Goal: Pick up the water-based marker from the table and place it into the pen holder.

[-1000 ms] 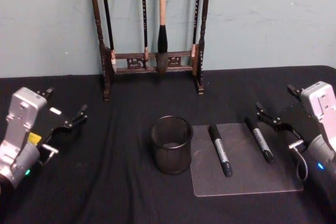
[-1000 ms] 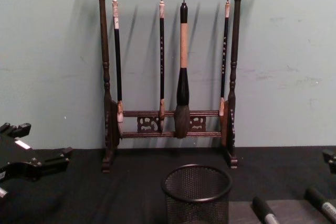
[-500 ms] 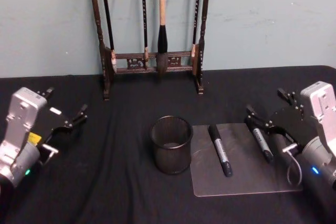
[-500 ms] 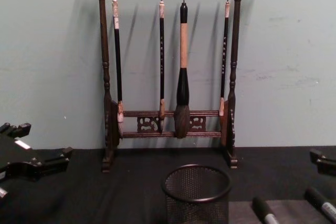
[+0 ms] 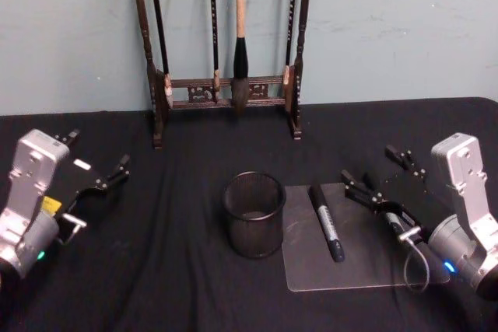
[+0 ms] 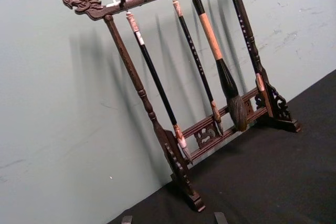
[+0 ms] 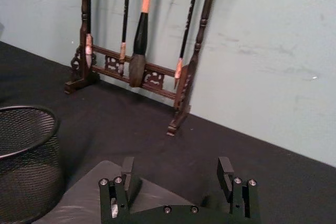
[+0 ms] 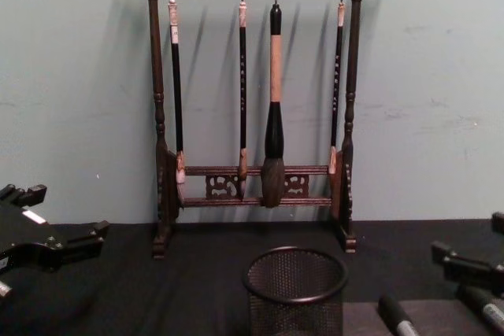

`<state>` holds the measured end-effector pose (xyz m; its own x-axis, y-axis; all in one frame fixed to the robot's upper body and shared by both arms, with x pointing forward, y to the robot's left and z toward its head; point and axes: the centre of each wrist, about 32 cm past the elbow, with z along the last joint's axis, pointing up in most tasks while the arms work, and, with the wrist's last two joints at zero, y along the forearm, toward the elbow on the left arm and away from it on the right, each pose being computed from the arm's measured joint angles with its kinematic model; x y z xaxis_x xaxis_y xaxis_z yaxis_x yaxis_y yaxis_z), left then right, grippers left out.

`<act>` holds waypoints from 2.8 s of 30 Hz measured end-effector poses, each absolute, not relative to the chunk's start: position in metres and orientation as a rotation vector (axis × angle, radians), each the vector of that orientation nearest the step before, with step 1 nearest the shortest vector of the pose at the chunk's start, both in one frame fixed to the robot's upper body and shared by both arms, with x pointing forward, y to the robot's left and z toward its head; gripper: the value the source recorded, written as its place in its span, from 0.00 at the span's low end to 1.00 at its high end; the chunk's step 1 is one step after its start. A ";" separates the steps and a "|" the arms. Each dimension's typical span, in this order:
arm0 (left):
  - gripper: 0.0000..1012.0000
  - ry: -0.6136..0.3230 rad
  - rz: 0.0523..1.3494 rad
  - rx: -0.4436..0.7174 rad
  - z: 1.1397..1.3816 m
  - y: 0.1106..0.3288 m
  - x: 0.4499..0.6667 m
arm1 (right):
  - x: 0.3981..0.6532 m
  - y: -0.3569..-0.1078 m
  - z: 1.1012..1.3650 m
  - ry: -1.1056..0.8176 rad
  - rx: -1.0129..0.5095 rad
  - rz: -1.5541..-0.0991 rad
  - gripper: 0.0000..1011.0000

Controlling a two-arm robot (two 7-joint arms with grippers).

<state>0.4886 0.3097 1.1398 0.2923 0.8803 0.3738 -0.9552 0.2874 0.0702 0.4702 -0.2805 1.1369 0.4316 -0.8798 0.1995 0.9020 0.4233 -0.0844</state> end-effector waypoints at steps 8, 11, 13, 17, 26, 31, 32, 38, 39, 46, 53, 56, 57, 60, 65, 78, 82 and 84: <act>1.00 -0.285 1.248 0.304 1.140 0.310 0.489 | 0.472 -0.273 1.125 -0.079 -0.184 -1.077 0.99; 1.00 -0.285 1.248 0.304 1.140 0.310 0.489 | 0.472 -0.270 1.123 -0.065 -0.193 -1.059 0.99; 1.00 -0.285 1.248 0.305 1.140 0.310 0.489 | 0.472 -0.269 1.121 -0.059 -0.198 -1.051 0.99; 1.00 -0.285 1.248 0.305 1.140 0.310 0.489 | 0.472 -0.266 1.119 -0.055 -0.216 -1.036 0.99; 1.00 -0.285 1.248 0.304 1.140 0.310 0.489 | 0.473 -0.260 1.115 -0.037 -0.251 -1.005 0.99; 1.00 -0.285 1.248 0.304 1.140 0.310 0.489 | 0.473 -0.257 1.113 -0.023 -0.266 -0.992 0.99; 1.00 -0.285 1.248 0.304 1.140 0.310 0.489 | 0.472 -0.257 1.113 -0.021 -0.268 -0.990 0.99; 1.00 -0.285 1.248 0.304 1.140 0.310 0.489 | 0.472 -0.256 1.109 0.002 -0.281 -0.976 0.99; 1.00 -0.285 1.248 0.304 1.140 0.310 0.489 | 0.472 -0.256 1.109 0.006 -0.283 -0.974 0.99; 1.00 -0.285 1.248 0.304 1.140 0.310 0.489 | 0.473 -0.255 1.106 0.043 -0.298 -0.969 0.99; 1.00 -0.285 1.248 0.304 1.140 0.310 0.489 | 0.473 -0.255 1.104 0.065 -0.309 -0.967 0.99; 1.00 -0.285 1.248 0.304 1.140 0.310 0.489 | 0.473 -0.255 1.104 0.079 -0.312 -0.969 0.99; 1.00 -0.285 1.248 0.304 1.140 0.310 0.489 | 0.473 -0.255 1.104 0.081 -0.312 -0.969 0.99; 1.00 -0.285 1.248 0.305 1.140 0.310 0.489 | 0.473 -0.256 1.104 0.088 -0.313 -0.971 0.99; 1.00 -0.285 1.248 0.304 1.140 0.310 0.489 | 0.474 -0.257 1.105 0.115 -0.307 -0.972 0.99; 1.00 -0.285 1.248 0.305 1.140 0.310 0.489 | 0.475 -0.259 1.107 0.159 -0.285 -0.967 0.99; 1.00 -0.285 1.248 0.305 1.140 0.310 0.489 | 0.475 -0.259 1.106 0.141 -0.291 -0.967 0.99; 1.00 -0.285 1.248 0.304 1.140 0.310 0.489 | 0.475 -0.259 1.105 0.135 -0.293 -0.967 0.99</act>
<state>0.4886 0.3097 1.1398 0.2923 0.8803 0.3738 -0.9552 0.2874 0.0703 0.4748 -0.2590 1.1054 0.5636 -0.8259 0.0168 0.7896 0.5326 -0.3048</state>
